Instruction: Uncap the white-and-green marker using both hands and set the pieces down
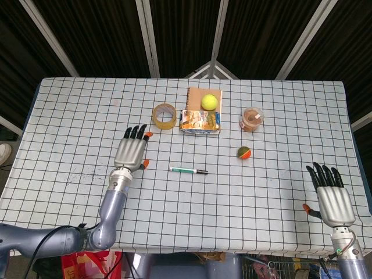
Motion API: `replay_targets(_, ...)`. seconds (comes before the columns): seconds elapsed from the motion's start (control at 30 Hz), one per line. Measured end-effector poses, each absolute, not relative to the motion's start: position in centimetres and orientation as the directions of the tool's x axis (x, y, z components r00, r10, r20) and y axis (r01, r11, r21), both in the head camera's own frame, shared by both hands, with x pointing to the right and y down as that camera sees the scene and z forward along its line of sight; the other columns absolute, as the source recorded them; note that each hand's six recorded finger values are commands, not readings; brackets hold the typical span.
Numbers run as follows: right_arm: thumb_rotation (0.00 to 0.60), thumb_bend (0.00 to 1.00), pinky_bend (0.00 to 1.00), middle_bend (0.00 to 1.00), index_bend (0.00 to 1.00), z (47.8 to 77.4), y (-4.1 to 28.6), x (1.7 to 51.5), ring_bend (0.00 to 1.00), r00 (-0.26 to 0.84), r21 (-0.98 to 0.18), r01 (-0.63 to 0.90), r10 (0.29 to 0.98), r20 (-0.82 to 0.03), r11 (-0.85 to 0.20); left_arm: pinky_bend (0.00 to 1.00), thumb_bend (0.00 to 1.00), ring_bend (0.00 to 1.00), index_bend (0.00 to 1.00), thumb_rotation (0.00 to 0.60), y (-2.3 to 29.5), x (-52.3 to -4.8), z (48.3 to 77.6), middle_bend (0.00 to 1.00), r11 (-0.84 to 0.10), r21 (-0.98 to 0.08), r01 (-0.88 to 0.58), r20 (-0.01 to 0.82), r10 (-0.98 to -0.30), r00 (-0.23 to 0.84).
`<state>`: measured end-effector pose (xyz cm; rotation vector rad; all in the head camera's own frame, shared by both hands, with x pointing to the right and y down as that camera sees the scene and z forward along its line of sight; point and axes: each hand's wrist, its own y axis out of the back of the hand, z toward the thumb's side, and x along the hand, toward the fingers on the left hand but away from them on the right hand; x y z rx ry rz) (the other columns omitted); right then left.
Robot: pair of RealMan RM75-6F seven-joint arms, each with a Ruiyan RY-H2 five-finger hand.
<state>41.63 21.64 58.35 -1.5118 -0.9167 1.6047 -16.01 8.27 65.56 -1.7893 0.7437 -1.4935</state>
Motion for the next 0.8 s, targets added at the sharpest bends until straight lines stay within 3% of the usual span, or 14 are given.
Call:
replay_targets(0.4,0.6,0.18,0.04,0.05,0.11,58.5,21.5,42.0,0.0,-0.048,-0.88,-0.037,0.88,-0.472,-0.473,0.0,0.41,0.0,0.32,0.6,11.4,-8.8,67.1,0.0,-0.687,-0.72,0.098,0.69,-0.693,0.207)
replay_targets(0.57,0.6,0.18,0.04,0.05,0.11,58.4,21.7,42.5,0.0,-0.058,-0.879,-0.04,0.88,-0.472,-0.474,0.0,0.42,0.0,0.39,0.6,11.4,-7.6,67.9,0.0,-0.69,-0.717,0.099,0.694,-0.693,0.196)
replay_targets(0.8,0.6,0.18,0.04,0.05,0.11,58.4,21.9,43.3,0.0,-0.074,-0.877,-0.045,0.877,-0.475,-0.479,0.0,0.42,0.0,0.4,0.6,10.9,-6.7,69.5,0.0,-0.656,-0.752,0.064,0.655,-0.735,0.175)
